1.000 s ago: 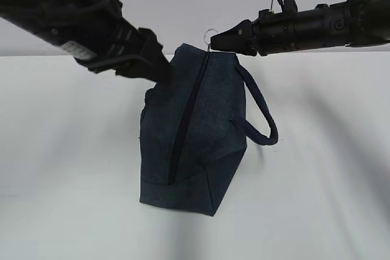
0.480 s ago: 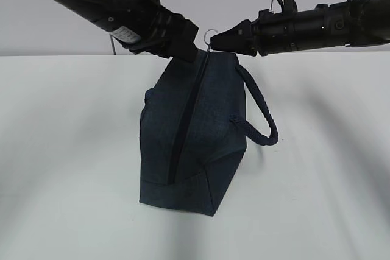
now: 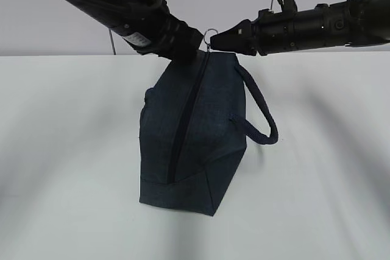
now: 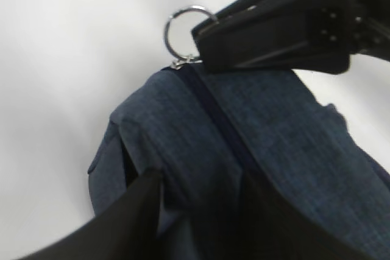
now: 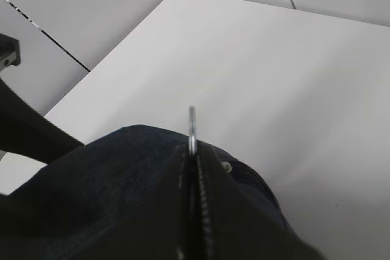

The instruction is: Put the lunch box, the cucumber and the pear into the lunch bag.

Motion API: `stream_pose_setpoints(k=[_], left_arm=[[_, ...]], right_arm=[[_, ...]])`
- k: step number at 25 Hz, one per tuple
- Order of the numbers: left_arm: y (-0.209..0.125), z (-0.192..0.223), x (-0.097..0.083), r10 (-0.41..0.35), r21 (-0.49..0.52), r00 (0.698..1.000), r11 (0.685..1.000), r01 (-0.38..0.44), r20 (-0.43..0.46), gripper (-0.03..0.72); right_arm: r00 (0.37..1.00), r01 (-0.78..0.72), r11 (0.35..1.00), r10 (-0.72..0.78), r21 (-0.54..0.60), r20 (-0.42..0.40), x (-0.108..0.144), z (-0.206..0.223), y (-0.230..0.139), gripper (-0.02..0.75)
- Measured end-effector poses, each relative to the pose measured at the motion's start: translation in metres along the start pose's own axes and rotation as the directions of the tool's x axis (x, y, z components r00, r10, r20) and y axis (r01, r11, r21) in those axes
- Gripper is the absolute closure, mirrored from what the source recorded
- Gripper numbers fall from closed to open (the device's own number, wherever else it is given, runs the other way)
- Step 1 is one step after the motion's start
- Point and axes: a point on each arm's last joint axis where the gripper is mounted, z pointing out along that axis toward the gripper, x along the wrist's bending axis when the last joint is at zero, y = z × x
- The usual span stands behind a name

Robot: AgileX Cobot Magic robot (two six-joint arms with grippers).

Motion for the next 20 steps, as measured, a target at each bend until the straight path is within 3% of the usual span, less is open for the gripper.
stream_pose_setpoints(k=[8,20], left_arm=[[0.000,0.001,0.005,0.003,-0.002,1.000,1.000,-0.003,-0.016,0.643],[-0.001,-0.007,0.003,0.016,0.021,1.000,1.000,-0.016,-0.010,0.659]], right_arm=[[1.000,0.000,1.000,0.000,0.000,-0.007,0.001,0.000,0.000,0.738],[0.997,-0.075,0.996,0.076,-0.040,0.005,-0.010,-0.014,0.004,0.738]])
